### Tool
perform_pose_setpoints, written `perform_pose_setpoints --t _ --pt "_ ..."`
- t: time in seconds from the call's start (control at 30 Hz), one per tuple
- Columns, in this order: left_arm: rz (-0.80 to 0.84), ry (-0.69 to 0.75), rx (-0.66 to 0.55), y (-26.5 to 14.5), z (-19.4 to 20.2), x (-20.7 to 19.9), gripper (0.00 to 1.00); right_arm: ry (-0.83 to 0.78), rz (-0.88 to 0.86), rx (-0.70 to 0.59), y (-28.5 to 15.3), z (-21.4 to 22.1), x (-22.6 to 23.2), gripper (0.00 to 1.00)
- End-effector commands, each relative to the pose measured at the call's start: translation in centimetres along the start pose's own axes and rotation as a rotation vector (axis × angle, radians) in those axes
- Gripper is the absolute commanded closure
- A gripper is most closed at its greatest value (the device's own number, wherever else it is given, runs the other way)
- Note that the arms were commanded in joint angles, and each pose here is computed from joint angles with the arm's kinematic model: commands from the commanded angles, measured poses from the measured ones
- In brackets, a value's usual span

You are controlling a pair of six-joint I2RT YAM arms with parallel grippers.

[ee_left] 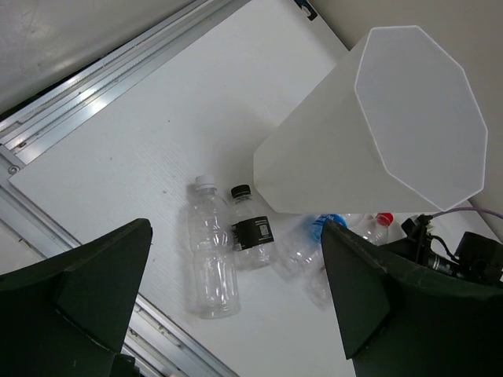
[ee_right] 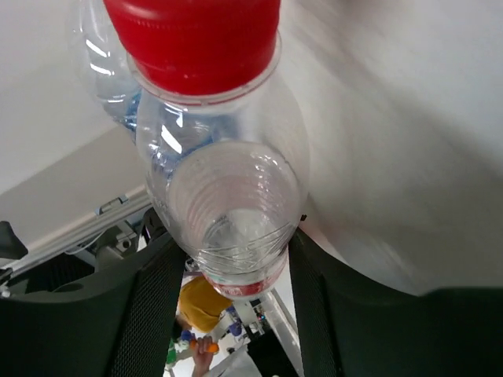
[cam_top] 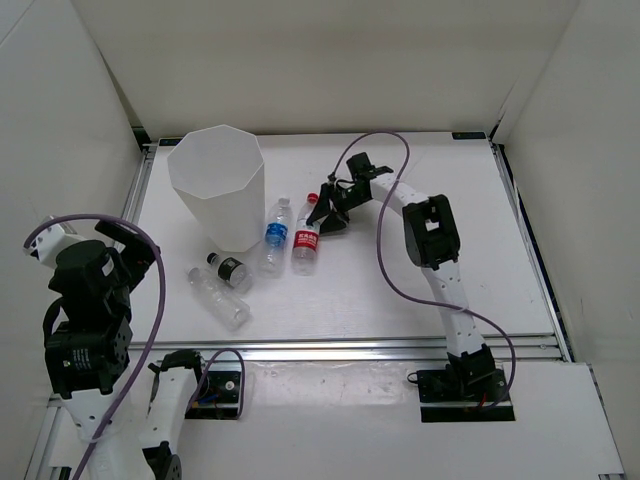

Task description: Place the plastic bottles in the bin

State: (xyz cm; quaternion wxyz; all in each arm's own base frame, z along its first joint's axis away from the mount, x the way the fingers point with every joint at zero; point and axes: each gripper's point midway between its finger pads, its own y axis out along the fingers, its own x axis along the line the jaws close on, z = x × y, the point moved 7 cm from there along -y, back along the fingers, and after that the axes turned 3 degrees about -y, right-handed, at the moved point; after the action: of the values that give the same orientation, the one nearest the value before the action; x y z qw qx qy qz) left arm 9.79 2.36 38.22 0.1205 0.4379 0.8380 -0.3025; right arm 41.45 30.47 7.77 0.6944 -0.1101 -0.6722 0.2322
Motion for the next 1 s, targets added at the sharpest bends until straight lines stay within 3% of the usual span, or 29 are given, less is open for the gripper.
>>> perform_pose_setpoints --t 0.0,0.27,0.53,0.73,0.87,0.97 --pt "0.035 -0.002 0.006 0.7 0.3 -0.5 0.00 -0.010 0.126 -0.064 -2.7 0.3 -1.1 0.54" --pt "0.073 -0.019 0.009 1.6 1.2 -0.7 0.00 -0.126 0.123 -0.242 -10.9 0.3 5.1 0.65" --pt "0.072 -0.021 -0.004 1.4 0.9 -0.7 0.00 -0.352 0.031 -0.489 -18.1 2.0 18.7 0.76" --pt "0.122 0.052 0.059 0.8 1.1 -1.2 0.00 -0.481 -0.142 -0.586 -19.9 3.3 27.2 0.90" --pt "0.137 0.083 0.102 0.9 1.2 -1.6 0.00 -0.615 -0.300 -0.625 -19.9 4.1 32.0 0.90" --pt "0.173 0.105 0.131 0.9 1.2 -2.2 0.00 -0.622 -0.355 -0.621 -19.6 3.9 33.1 0.90"
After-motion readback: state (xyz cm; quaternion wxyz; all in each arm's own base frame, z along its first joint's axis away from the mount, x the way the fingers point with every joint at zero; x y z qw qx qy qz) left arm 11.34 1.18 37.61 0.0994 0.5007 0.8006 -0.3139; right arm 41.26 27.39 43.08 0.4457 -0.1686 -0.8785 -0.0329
